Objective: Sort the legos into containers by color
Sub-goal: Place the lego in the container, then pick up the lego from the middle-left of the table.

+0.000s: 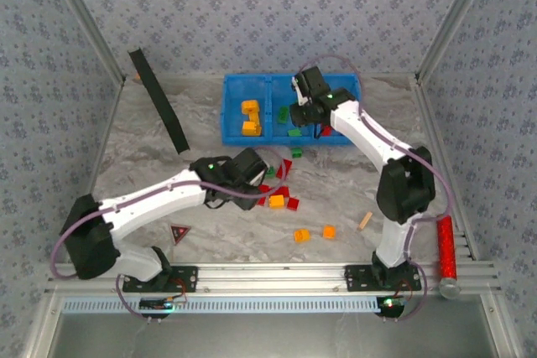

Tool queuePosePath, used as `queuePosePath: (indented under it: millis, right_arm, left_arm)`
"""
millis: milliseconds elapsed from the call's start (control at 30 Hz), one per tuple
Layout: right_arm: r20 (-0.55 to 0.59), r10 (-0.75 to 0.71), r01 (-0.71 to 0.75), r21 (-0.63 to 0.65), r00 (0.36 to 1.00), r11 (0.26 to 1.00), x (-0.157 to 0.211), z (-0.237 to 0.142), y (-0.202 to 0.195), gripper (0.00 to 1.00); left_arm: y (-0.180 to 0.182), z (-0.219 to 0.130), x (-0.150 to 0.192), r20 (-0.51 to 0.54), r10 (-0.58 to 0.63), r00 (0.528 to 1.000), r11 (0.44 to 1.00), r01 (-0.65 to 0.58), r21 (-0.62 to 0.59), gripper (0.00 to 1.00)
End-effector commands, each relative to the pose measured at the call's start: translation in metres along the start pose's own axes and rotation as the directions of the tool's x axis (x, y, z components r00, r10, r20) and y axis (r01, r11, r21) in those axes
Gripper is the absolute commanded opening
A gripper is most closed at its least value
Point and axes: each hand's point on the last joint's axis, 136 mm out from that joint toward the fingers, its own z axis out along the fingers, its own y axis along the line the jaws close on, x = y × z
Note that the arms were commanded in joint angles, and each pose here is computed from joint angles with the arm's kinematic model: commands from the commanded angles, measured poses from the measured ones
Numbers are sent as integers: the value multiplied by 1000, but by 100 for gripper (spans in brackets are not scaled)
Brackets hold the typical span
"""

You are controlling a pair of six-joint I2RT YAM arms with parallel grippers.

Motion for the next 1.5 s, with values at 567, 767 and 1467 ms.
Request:
queuePosePath:
  millis: [567, 767, 1467]
  right_arm:
    - [-140, 0, -3, -22, 990, 1000, 0, 81, 11, 42]
    - [-134, 2, -6, -24, 991, 1000, 6, 67, 10, 55]
    - [-78, 172, -172, 2, 982, 985, 92, -70, -24, 72]
  left_arm:
    - [-36, 36, -13, 19, -152, 988, 982, 148, 115, 55]
    - [-45, 44, -22, -23, 33, 999, 994, -31, 104, 55]
    - [-78, 93, -30, -72, 255, 964, 959, -242, 149, 56]
